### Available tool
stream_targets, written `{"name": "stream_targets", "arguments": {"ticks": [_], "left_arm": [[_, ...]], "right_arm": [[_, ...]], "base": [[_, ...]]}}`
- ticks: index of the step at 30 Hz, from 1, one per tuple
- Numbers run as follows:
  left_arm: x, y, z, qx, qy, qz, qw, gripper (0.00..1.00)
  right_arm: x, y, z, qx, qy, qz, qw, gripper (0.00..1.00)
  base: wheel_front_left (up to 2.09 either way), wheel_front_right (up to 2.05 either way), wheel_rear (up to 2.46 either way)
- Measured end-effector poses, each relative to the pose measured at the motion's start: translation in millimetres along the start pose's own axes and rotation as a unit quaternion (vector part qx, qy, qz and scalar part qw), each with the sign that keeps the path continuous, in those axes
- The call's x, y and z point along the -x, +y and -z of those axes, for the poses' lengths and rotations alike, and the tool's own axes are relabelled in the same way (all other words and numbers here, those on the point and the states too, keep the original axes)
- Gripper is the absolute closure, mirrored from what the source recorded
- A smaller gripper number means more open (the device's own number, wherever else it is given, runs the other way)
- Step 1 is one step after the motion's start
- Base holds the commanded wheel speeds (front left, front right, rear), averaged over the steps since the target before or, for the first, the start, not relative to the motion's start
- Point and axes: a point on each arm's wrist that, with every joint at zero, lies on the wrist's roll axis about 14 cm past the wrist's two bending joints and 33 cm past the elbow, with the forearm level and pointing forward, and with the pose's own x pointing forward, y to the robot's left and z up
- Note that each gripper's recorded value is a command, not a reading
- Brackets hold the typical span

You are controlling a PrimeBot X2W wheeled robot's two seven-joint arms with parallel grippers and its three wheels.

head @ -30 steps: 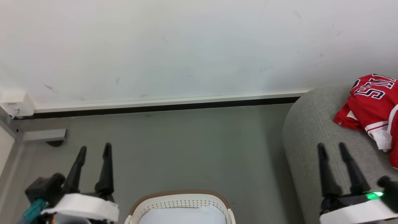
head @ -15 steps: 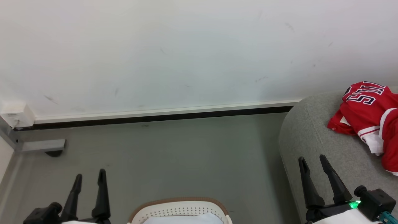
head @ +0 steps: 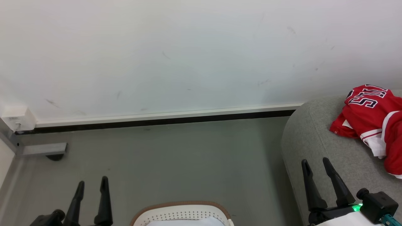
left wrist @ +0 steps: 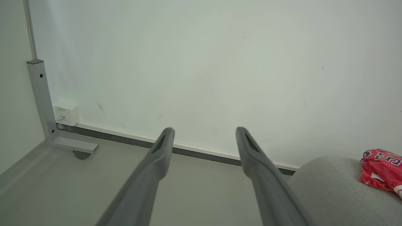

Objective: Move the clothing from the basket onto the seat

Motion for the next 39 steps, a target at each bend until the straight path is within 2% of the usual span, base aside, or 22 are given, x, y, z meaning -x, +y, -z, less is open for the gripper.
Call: {"name": "stream_targets", "arguments": {"ticks": [16,17,23,39], "left_arm": [[-0.8,-0.9,4.4,0.001,0.002,0.002,1.000,0.00],[-0.6,-1.4,5.8,0.002,0.004,0.004,1.000,1.00],[8.8,0.6,27.9,0.016,0.040,-0.008,0.999,1.00],[6.1,10.8,35.6,0.142,0.066,-0.043,0.987,1.00]], "right_arm": [[-2.2,3.5,1.6,0.000,0.003,-0.005,1.000,0.00],[-2.2,3.7,1.9,0.000,0.003,-0.006,1.000,1.00],[11.7,-4.5,26.1,-0.016,0.040,0.016,0.999,1.00],[12.7,-27.6,24.7,-0.130,0.041,0.069,0.988,1.00]], "base": [[0.00,0.00,0.00],[0.00,0.00,0.00],[0.00,0.00,0.00],[0.00,0.00,0.00]]}}
